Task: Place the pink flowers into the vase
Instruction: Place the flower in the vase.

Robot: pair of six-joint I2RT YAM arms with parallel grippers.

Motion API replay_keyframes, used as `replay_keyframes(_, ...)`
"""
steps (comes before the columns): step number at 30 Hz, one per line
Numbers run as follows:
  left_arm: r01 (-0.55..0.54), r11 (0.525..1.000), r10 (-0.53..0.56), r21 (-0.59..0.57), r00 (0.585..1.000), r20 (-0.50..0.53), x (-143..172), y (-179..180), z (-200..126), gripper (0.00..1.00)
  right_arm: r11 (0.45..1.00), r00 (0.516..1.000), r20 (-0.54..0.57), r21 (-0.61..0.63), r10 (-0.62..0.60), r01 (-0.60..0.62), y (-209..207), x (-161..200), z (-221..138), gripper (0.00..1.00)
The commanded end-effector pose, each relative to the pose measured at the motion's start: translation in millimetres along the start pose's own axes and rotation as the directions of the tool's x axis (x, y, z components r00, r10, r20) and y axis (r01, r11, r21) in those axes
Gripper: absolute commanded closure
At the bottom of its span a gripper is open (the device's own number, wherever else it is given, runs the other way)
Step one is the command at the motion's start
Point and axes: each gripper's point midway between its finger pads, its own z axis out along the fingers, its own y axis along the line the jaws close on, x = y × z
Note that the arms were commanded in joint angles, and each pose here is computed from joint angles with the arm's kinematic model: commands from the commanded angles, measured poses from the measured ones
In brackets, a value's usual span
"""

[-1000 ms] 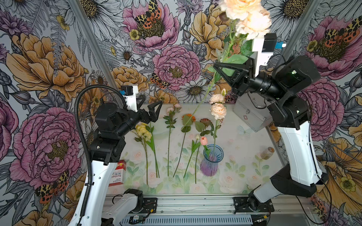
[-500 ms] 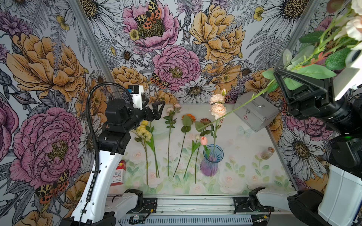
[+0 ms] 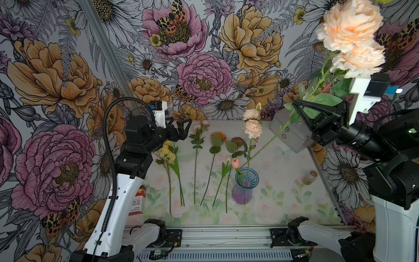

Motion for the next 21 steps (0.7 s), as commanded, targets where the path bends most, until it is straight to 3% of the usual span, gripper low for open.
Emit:
replay_keyframes(1, 0.012, 1.000, -0.013, 0.013, 1.000, 0.010, 0.6, -5.2, -6.2, 0.01, 0.999, 0.999, 0.021, 0.022, -0.034, 0.033, 3.8, -5.5, -9.9, 1.00)
replay_keyframes(21, 0.033, 0.999, -0.033, 0.006, 0.999, 0.000, 7.8, -3.2, -6.3, 0.01, 0.997, 0.995, -0.094, 0.069, 0.033, -0.026, -18.0, 49.1, -5.9, 1.00)
